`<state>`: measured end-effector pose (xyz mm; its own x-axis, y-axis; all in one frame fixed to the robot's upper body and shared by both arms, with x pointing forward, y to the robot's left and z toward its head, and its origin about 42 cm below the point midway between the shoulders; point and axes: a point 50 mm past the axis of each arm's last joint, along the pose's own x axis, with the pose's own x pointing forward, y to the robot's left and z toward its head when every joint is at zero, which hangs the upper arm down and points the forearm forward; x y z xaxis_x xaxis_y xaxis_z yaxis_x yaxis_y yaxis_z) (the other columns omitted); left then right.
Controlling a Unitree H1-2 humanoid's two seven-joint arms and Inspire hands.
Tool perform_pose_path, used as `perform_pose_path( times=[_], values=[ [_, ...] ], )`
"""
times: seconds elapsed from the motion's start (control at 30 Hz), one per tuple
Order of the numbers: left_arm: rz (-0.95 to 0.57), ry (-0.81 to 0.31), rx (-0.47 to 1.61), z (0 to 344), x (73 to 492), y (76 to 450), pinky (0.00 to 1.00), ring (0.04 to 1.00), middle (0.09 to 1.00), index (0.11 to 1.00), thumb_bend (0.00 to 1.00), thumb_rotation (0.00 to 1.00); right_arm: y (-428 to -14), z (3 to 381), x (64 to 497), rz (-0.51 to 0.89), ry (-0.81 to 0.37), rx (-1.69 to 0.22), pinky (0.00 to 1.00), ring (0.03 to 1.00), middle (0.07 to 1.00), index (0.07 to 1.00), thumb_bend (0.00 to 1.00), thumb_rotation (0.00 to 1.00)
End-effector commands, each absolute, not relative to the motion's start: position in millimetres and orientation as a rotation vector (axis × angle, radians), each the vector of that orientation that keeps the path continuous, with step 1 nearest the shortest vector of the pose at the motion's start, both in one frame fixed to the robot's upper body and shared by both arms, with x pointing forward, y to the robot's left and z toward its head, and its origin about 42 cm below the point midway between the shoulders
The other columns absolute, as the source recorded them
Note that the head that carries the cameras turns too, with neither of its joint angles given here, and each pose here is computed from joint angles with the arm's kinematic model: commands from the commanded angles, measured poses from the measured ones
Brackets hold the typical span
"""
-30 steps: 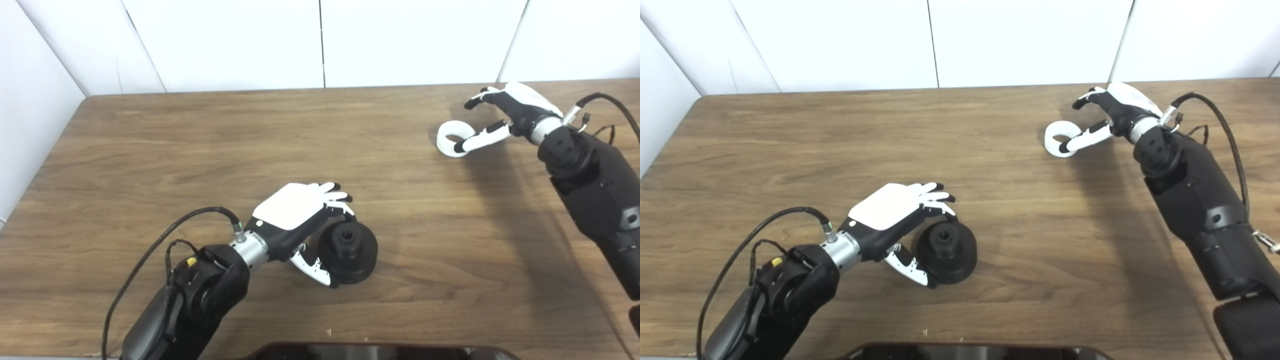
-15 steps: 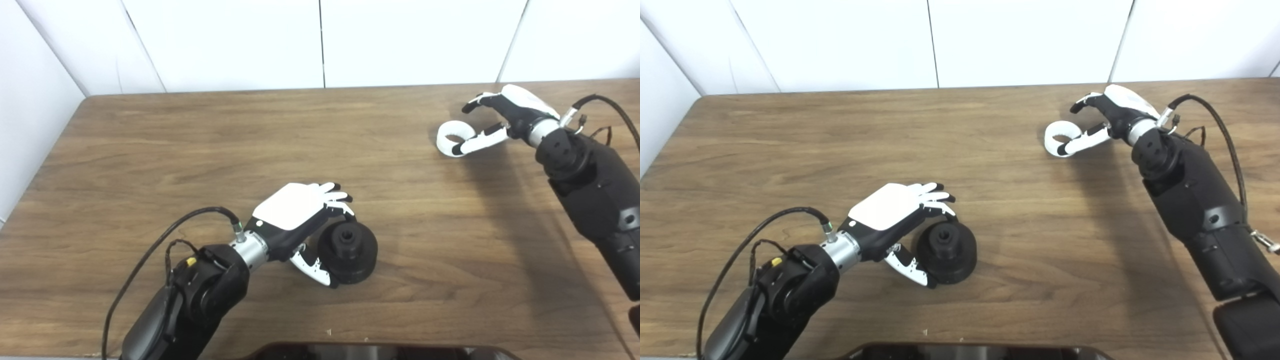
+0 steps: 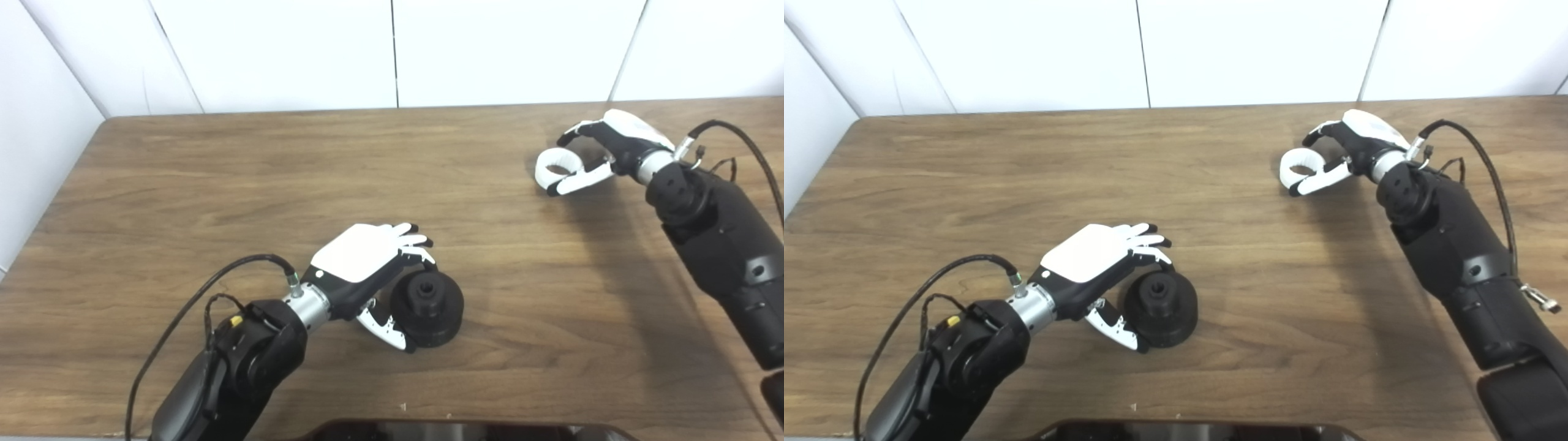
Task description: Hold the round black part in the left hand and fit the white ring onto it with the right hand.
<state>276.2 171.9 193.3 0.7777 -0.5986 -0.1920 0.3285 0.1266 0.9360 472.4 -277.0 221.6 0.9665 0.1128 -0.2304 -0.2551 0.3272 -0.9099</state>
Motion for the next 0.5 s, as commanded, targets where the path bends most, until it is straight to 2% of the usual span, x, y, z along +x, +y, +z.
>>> perform_pose_path(
  times=[0.0,0.47],
  values=[
    [-0.677,-0.245,1.306,194.0,279.7,175.4,0.95,0.975,0.916,0.645,0.77,0.27,-276.3,249.7,482.1,0.203,0.045,-1.229,0.9,0.988,0.935,0.771,0.87,0.33],
    [-0.669,-0.251,1.305,194.5,279.5,175.9,0.94,0.972,0.913,0.648,0.77,0.28,-278.0,245.4,480.7,0.202,0.032,-1.207,0.87,0.974,0.914,0.702,0.84,0.28]
  ],
)
